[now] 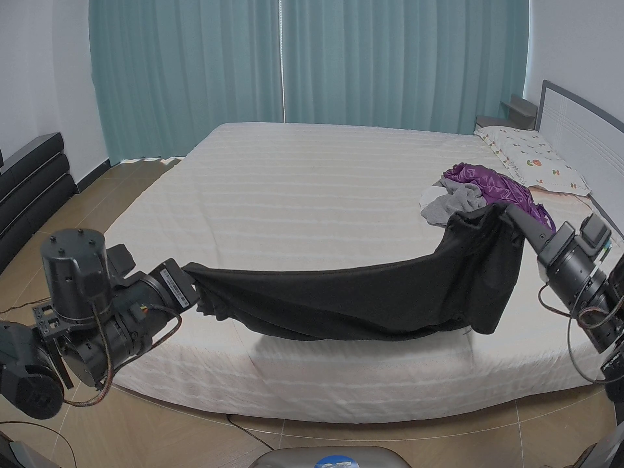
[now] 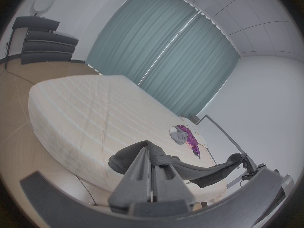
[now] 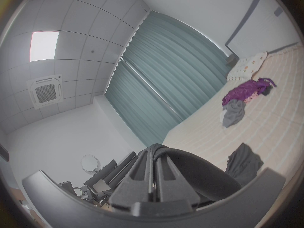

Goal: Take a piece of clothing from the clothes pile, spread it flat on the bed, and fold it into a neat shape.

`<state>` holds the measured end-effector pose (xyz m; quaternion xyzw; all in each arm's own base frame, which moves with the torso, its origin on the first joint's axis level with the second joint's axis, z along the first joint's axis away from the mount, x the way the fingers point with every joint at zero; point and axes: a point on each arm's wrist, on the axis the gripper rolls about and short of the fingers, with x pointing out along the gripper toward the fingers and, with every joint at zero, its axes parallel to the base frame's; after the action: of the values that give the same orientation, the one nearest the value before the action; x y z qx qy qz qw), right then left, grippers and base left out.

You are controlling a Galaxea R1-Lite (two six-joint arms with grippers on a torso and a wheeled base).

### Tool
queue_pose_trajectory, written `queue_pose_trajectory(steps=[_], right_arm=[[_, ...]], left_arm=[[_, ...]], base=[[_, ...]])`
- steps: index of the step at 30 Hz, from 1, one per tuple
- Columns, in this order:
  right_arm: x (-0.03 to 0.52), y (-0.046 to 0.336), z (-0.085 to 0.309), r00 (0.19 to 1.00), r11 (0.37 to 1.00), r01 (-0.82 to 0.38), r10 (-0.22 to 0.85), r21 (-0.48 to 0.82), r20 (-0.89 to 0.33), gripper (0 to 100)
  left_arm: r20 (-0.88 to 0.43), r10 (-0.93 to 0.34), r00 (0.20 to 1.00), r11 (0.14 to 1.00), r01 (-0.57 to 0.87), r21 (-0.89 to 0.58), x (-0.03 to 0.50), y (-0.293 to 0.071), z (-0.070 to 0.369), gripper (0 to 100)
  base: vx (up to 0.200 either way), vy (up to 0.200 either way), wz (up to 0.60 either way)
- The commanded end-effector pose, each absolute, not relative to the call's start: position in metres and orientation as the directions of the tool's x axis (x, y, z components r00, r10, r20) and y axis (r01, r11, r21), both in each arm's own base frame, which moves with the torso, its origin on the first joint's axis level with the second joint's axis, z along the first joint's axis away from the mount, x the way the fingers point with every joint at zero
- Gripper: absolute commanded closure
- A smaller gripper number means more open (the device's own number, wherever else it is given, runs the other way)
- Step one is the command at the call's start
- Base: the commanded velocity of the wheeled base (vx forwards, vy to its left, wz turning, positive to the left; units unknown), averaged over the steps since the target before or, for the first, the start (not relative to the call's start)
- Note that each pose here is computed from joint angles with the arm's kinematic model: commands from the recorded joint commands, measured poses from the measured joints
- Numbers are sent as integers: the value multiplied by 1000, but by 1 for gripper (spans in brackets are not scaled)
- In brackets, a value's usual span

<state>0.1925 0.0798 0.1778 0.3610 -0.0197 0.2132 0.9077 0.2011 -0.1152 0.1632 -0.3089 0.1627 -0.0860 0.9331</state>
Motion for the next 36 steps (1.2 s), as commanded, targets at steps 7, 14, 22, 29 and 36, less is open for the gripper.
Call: queue_pose_trajectory(steps=[7, 14, 22, 29, 36], right_arm=[[185, 65, 286, 895, 686, -441, 295, 578, 334, 100], [255, 61, 294, 932, 736, -345, 198, 582, 303, 100], [330, 78, 252, 963, 755, -267, 194, 599, 184, 100], [370, 87, 226, 977, 766, -215, 169, 606, 133, 100], [395, 94, 184, 982, 790, -185, 172, 584, 80, 100]], left_arm=[[-46, -157, 987, 789, 97, -607, 234, -103, 255, 100], [-38, -131, 991, 787, 81, -611, 295, -121, 260, 100], [-96, -108, 989, 803, 30, -595, 344, -132, 233, 100], [-164, -96, 982, 815, -17, -579, 380, -136, 197, 100], [-260, -101, 960, 831, -62, -554, 409, -141, 149, 100]], base=[[0, 0, 0], [57, 0, 0], [200, 0, 0], [200, 0, 0], [200, 0, 0]])
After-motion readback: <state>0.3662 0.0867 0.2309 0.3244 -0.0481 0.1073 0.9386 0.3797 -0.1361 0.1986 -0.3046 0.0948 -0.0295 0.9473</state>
